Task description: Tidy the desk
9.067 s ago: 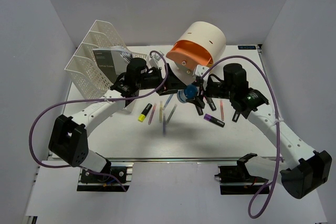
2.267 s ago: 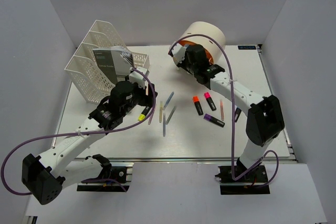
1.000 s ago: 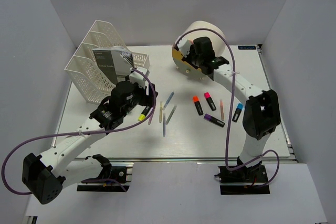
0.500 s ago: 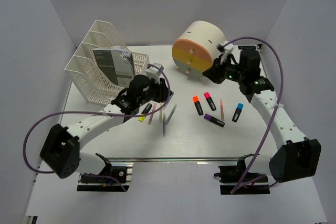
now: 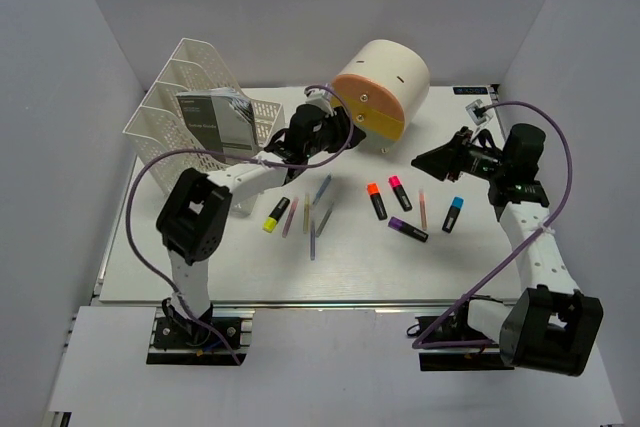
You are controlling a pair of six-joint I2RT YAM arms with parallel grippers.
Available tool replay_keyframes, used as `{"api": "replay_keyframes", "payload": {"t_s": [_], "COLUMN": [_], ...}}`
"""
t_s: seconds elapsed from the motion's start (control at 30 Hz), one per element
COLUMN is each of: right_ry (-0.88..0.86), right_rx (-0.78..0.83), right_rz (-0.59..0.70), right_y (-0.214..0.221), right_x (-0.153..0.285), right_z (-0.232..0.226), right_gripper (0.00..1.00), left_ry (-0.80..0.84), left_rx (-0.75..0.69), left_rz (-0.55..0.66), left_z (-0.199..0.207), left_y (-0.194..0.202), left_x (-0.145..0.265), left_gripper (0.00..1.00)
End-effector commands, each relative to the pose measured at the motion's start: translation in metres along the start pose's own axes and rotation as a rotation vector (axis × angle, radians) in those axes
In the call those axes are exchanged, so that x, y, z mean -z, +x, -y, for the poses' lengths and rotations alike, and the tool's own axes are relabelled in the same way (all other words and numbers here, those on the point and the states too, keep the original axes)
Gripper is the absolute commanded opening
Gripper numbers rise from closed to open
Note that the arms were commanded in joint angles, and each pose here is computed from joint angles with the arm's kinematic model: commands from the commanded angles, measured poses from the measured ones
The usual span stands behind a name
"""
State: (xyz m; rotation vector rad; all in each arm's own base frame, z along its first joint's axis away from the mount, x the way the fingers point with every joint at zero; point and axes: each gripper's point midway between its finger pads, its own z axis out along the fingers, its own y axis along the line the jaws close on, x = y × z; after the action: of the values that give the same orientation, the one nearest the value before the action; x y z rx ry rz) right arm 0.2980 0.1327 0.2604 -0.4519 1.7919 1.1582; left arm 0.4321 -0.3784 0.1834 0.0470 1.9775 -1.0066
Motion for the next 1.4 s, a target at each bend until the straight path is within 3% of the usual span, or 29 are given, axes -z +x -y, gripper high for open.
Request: {"api": "replay_keyframes", "payload": {"t_s": [0.0, 0.03, 0.3, 0.7, 1.37], "right_ry": [-0.123, -0.122, -0.118, -0.098, -0.056], "right_rx": [0.029, 0.023, 0.044, 0.039, 0.021], "right_rz": [0.008, 0.01, 0.023, 0.028, 0.036], "right_y": [-0.001, -0.001, -0.003, 0.0, 0.001], "right_x": [0.006, 0.008, 0.015, 0.016, 0.018], "right_z": [-0.021, -0.018, -0.015, -0.004, 0.012], "right_gripper": [0.41, 0.41, 0.41, 0.41, 0.41], "left_ry": [0.032, 0.039, 0.015, 0.052, 0.092], "left_rx": [0.069, 0.068, 0.083, 0.095, 0.113], "left_rz": [0.065, 0.094, 0.13, 0.128, 0.111], "left_z": [0.013, 0.015, -0.003, -0.026, -0.03], "left_y": [-0.027, -0.042, -0.051, -0.053, -0.051], "left_x": [-0.019, -0.024, -0.048, -0.059, -0.078], "left_gripper": [0.57, 0.57, 0.58, 0.55, 0.53]}}
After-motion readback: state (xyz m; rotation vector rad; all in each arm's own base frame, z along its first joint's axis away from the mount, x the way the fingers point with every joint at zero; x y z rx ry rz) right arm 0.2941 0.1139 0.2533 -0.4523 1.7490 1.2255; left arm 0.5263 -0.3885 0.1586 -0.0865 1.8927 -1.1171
